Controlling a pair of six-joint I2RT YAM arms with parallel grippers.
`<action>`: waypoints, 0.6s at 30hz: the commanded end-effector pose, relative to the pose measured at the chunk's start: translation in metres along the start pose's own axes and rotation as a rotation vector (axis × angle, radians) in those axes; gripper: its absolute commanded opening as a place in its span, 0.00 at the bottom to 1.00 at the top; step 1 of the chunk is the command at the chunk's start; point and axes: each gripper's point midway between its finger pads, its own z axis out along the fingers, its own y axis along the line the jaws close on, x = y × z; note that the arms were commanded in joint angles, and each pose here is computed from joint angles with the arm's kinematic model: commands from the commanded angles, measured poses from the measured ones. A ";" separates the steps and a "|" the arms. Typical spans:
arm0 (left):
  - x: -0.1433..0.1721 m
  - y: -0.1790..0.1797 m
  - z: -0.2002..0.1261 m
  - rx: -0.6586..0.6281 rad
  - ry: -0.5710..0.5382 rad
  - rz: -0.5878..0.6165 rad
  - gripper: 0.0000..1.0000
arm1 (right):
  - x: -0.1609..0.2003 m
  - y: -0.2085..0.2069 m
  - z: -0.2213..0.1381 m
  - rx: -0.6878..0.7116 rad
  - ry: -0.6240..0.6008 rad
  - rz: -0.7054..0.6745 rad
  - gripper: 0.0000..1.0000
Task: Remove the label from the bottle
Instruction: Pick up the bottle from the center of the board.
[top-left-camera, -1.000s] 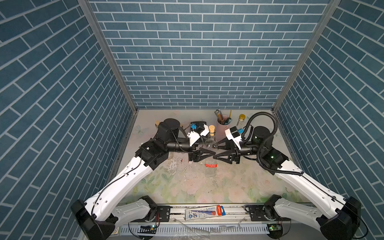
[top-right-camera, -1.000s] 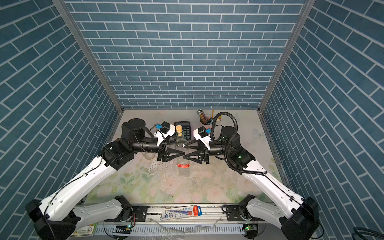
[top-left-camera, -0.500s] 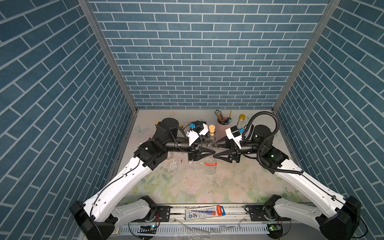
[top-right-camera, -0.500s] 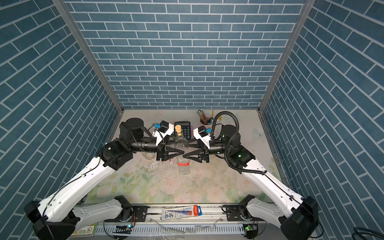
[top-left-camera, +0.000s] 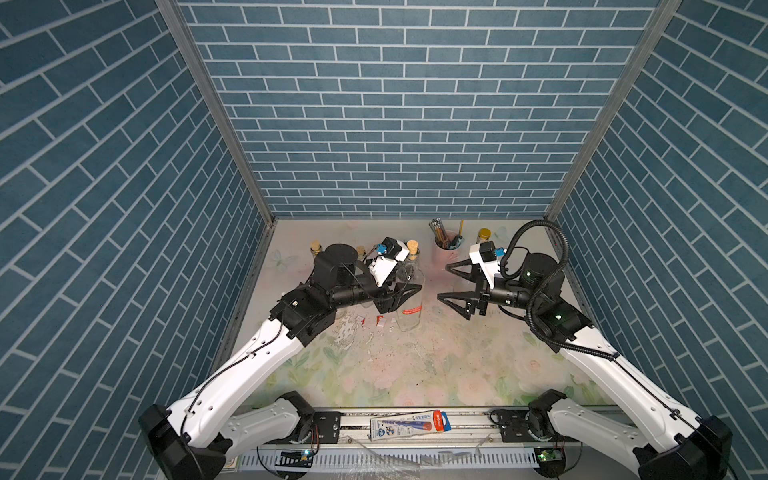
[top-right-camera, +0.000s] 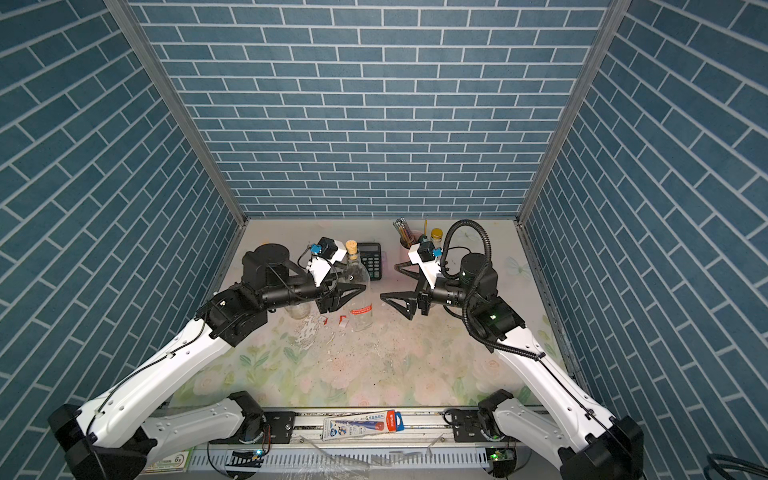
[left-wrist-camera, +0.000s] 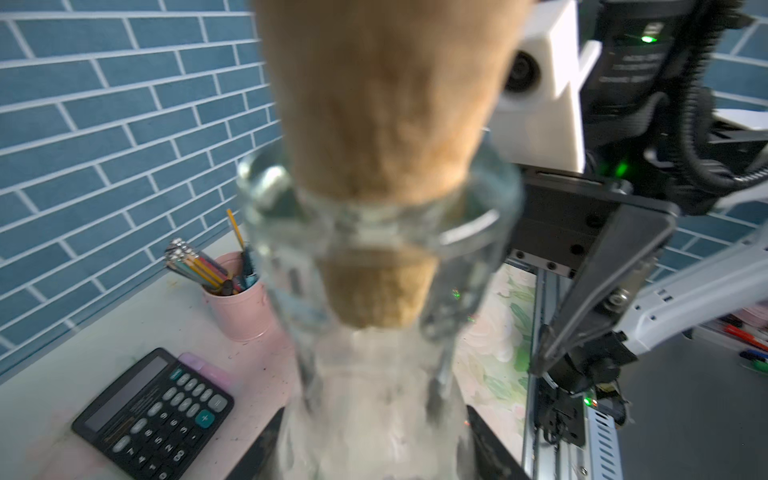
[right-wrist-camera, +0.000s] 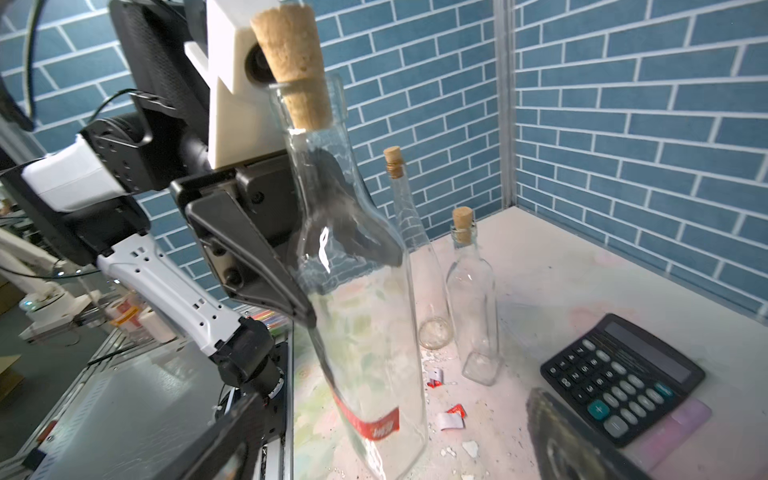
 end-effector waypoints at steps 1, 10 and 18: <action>-0.030 0.028 -0.006 -0.217 -0.112 -0.018 0.00 | 0.019 -0.025 -0.007 0.160 0.026 0.040 0.99; -0.037 0.054 -0.003 -0.603 -0.114 -0.063 0.00 | 0.036 -0.041 0.003 0.279 -0.030 0.092 0.99; -0.039 0.075 -0.021 -0.907 -0.164 -0.175 0.00 | 0.041 -0.041 0.016 0.322 -0.064 0.114 0.99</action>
